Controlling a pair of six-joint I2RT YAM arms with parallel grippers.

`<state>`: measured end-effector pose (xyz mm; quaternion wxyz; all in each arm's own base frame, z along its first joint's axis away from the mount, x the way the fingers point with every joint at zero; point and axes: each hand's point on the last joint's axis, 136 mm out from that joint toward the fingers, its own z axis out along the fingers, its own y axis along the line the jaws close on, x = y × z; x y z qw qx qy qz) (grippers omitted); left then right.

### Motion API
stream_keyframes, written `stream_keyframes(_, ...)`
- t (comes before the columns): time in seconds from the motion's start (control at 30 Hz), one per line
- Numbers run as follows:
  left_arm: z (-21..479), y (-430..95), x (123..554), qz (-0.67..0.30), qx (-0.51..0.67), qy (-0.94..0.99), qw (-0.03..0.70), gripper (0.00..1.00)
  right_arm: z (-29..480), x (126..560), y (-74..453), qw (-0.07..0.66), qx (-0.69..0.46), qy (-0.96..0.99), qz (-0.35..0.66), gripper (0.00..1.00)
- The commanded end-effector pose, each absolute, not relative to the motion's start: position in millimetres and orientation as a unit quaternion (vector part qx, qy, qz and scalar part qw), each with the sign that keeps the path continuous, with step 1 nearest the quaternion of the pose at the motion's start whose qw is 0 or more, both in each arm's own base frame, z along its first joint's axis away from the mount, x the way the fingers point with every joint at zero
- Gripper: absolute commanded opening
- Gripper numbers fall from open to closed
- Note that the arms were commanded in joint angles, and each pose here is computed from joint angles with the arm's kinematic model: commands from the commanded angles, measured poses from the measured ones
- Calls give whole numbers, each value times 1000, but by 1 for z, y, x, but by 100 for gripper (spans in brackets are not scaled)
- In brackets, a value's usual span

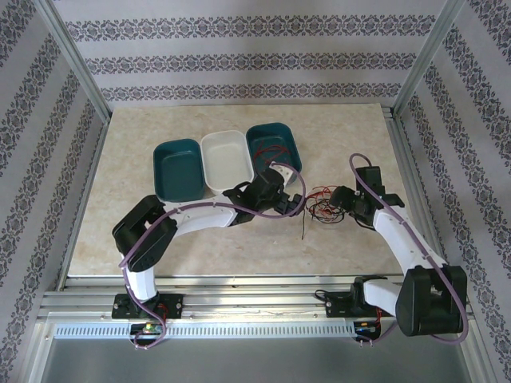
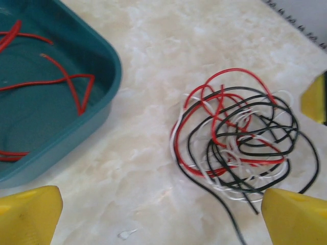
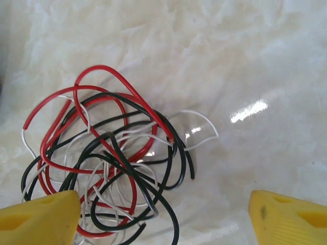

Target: Untangle the cables

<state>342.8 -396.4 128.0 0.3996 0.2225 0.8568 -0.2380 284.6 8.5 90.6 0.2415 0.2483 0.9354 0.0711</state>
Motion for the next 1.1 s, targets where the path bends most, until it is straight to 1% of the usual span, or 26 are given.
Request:
stream_keyframes(0.0, 124, -420, 338, -283, 213, 850, 389, 99, 100, 298, 12, 249, 216, 942, 67, 81)
stream_keyframes(0.13, 110, -430, 336, -290, 214, 855, 373, 100, 99, 307, 12, 241, 199, 948, 58, 71)
stream_keyframes(0.23, 101, -436, 339, -287, 216, 860, 362, 100, 97, 313, 11, 237, 187, 952, 50, 66)
stream_keyframes(0.47, 85, -459, 345, -299, 226, 864, 335, 91, 90, 330, 6, 219, 160, 962, 22, 60)
stream_keyframes(0.53, 81, -464, 348, -299, 226, 867, 330, 91, 86, 336, 9, 208, 150, 966, 28, 57)
stream_keyframes(0.7, 72, -466, 354, -286, 223, 870, 333, 86, 74, 345, 22, 179, 128, 974, 58, 56)
stream_keyframes(0.9, 57, -469, 355, -277, 229, 877, 318, 82, 62, 351, 23, 162, 125, 977, 59, 54)
stream_keyframes(0.97, 52, -470, 354, -276, 231, 879, 311, 80, 60, 351, 24, 158, 122, 978, 61, 52)
stream_keyframes(1.07, 49, -472, 354, -278, 232, 880, 307, 78, 54, 352, 27, 149, 120, 979, 67, 45)
